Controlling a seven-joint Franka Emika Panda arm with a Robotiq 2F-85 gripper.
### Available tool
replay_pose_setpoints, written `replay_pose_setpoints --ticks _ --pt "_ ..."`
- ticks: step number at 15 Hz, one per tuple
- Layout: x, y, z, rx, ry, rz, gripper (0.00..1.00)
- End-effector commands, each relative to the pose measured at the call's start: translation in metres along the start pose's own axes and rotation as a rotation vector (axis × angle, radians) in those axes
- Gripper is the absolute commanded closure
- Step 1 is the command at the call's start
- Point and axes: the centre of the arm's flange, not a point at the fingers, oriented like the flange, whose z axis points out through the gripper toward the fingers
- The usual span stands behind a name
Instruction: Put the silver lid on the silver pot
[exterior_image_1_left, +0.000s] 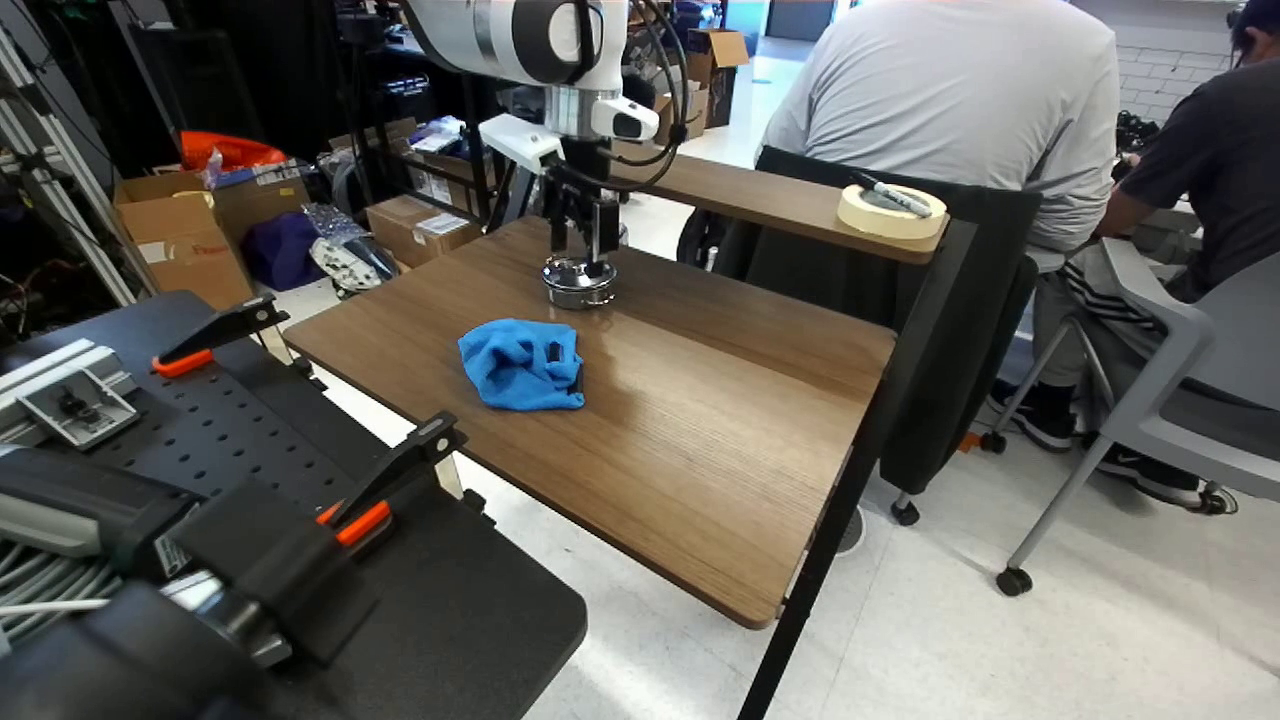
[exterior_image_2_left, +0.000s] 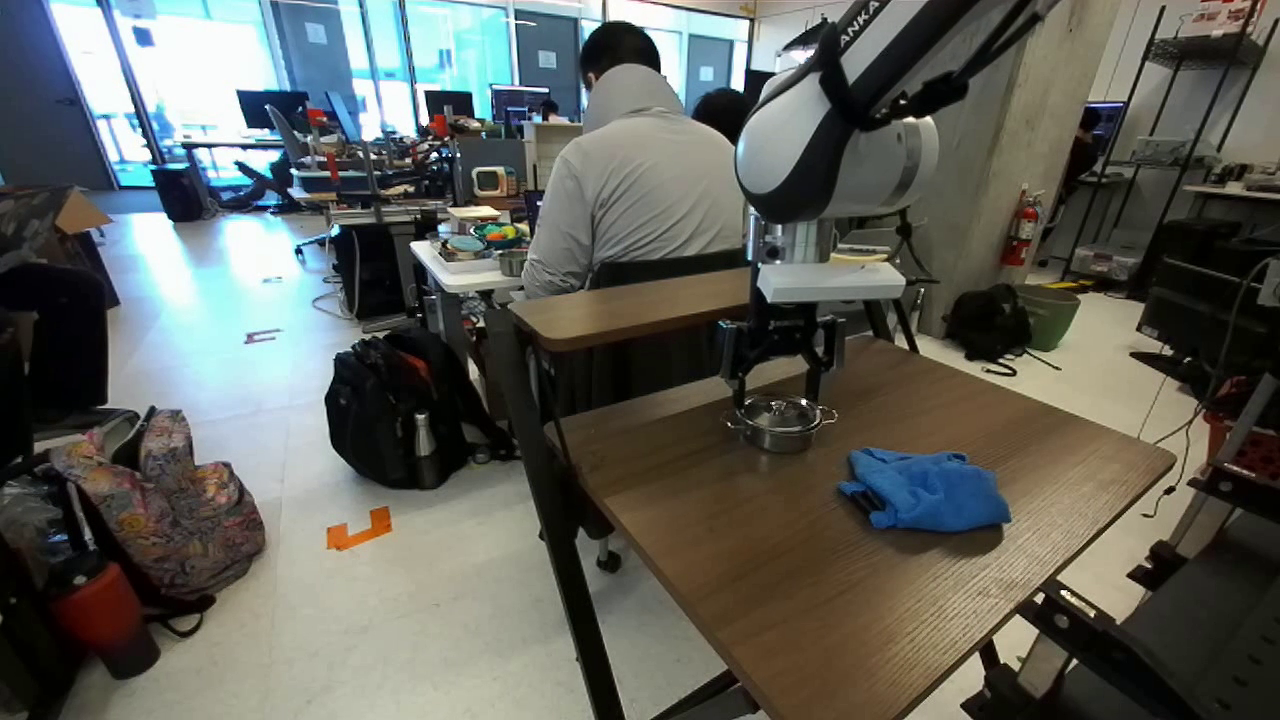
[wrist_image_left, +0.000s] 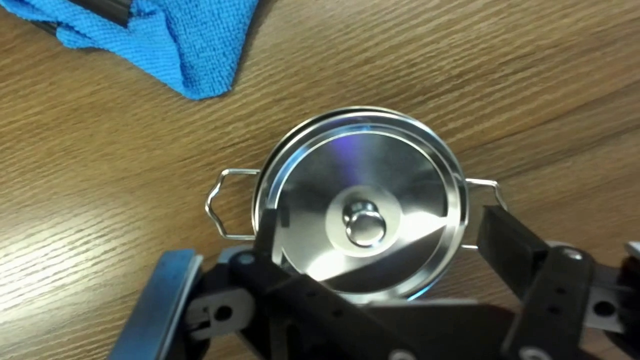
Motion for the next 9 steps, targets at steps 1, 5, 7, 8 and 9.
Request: replay_pose_setpoints --ticks 1,5,7,8,9 --pt "-0.021 0.0 -0.039 -0.013 -0.017 -0.013 0.0" --pt "-0.015 -0.007 -0.039 -0.005 0.008 -0.06 0.0" --pt "-0.019 -0.01 -0.05 -0.003 0.013 -0.068 0.0" --pt "-0.019 -0.009 -0.047 -0.004 0.01 -0.067 0.0" --pt "-0.019 -0.007 -0.042 -0.006 0.005 -0.064 0.0"
